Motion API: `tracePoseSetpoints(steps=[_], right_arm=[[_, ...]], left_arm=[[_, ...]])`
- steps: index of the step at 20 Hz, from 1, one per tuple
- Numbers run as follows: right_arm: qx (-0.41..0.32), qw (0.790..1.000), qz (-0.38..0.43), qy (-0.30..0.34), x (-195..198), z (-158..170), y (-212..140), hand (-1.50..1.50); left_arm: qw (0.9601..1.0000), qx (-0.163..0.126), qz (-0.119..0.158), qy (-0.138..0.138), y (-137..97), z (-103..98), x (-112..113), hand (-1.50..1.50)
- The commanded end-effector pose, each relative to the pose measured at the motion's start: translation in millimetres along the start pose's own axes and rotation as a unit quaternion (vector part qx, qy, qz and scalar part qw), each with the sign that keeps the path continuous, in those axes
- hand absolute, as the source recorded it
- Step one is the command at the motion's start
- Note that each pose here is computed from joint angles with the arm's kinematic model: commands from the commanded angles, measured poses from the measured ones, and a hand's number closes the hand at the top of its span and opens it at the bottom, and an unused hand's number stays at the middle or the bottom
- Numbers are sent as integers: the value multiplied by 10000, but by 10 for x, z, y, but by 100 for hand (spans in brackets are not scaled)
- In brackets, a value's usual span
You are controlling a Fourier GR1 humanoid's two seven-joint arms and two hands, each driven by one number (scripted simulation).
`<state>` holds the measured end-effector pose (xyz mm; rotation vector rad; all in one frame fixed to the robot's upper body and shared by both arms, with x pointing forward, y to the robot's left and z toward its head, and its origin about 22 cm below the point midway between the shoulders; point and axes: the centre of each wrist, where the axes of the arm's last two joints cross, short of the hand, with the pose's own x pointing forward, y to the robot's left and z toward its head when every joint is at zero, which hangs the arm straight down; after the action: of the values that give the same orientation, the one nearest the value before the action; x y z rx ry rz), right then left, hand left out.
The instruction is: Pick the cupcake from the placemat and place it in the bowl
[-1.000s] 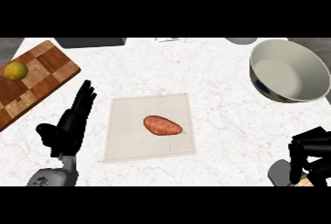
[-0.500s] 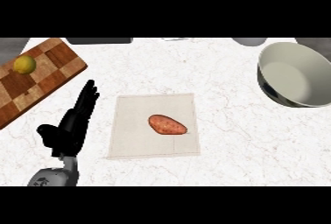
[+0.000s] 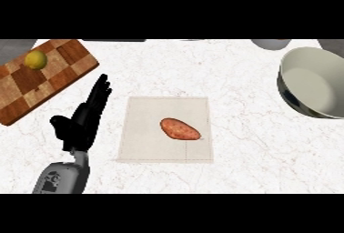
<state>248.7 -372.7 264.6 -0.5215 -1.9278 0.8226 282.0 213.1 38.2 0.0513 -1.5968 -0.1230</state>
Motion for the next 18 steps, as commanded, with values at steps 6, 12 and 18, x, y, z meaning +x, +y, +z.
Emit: tracePoseSetpoints(steps=[6,12,18], right_arm=[[-151,9941,985,433,-732,-165,284,150],[-76,9907,1177,686,-1274,-347,394,150],[26,9875,1279,923,-1651,-540,568,150]], left_arm=[[9999,-142,-41,-78,-24,8,-57,0],[9998,-180,13,-100,-193,-77,65,0],[9999,-119,-54,-84,-61,39,-143,0]])
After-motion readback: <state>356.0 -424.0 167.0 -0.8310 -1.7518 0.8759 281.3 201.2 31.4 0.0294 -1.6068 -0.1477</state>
